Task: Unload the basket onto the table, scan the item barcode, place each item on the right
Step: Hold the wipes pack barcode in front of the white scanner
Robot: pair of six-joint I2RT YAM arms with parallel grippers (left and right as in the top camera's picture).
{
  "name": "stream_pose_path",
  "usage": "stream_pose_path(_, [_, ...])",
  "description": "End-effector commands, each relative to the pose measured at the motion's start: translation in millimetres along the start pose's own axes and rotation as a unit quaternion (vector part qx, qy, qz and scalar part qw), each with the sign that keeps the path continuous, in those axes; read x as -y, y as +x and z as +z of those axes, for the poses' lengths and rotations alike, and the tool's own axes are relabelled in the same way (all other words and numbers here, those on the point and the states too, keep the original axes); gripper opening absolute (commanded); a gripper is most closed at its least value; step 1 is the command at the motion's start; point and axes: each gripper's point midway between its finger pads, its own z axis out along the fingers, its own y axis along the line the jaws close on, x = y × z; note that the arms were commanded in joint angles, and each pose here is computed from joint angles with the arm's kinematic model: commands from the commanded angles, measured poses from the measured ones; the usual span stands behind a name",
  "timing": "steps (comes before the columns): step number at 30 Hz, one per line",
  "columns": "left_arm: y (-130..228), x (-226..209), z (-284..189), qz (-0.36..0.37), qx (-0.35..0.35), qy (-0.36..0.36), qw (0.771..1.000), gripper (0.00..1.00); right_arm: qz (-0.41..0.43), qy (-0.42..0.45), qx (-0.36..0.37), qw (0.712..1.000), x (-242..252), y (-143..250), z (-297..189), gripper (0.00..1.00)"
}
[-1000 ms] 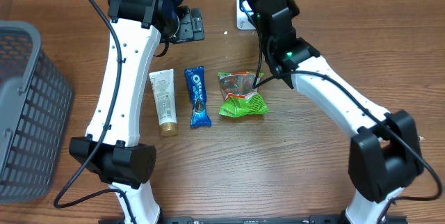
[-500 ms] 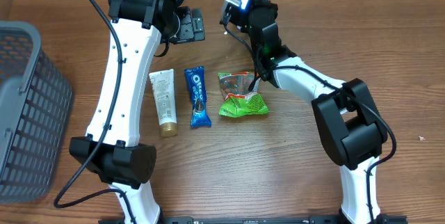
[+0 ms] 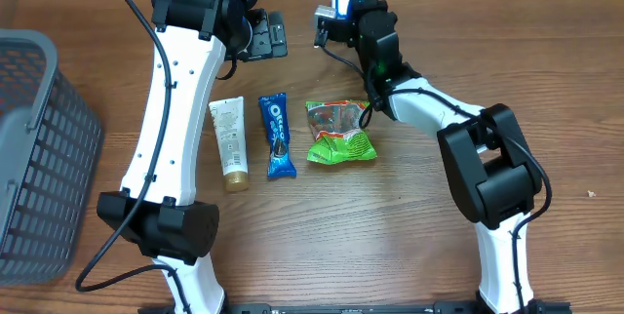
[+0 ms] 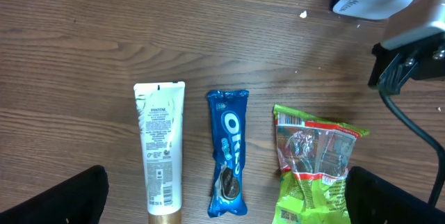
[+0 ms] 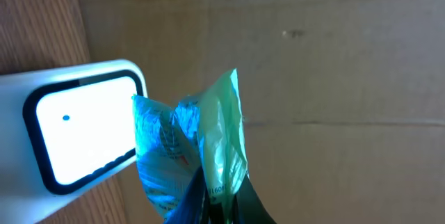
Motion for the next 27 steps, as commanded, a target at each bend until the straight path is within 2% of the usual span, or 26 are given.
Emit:
stream_pose_path(1, [1,3,2,0.011,-0.003,0.0,1.0,1.0,0.013,0.016,0.008,1.0,12,-1,2,0.04])
stream_pose_path(4, [1,3,2,0.011,-0.003,0.0,1.0,1.0,0.037,0.014,0.018,0.999,12,-5,2,0.04])
stream_pose_path(13, [1,3,2,0.011,-0.003,0.0,1.0,1.0,0.038,0.017,0.03,0.999,14,-8,2,0.04])
stream_pose_path(27, [1,3,2,0.011,-0.003,0.0,1.0,1.0,0.043,0.03,0.024,0.998,22,5,5,0.04])
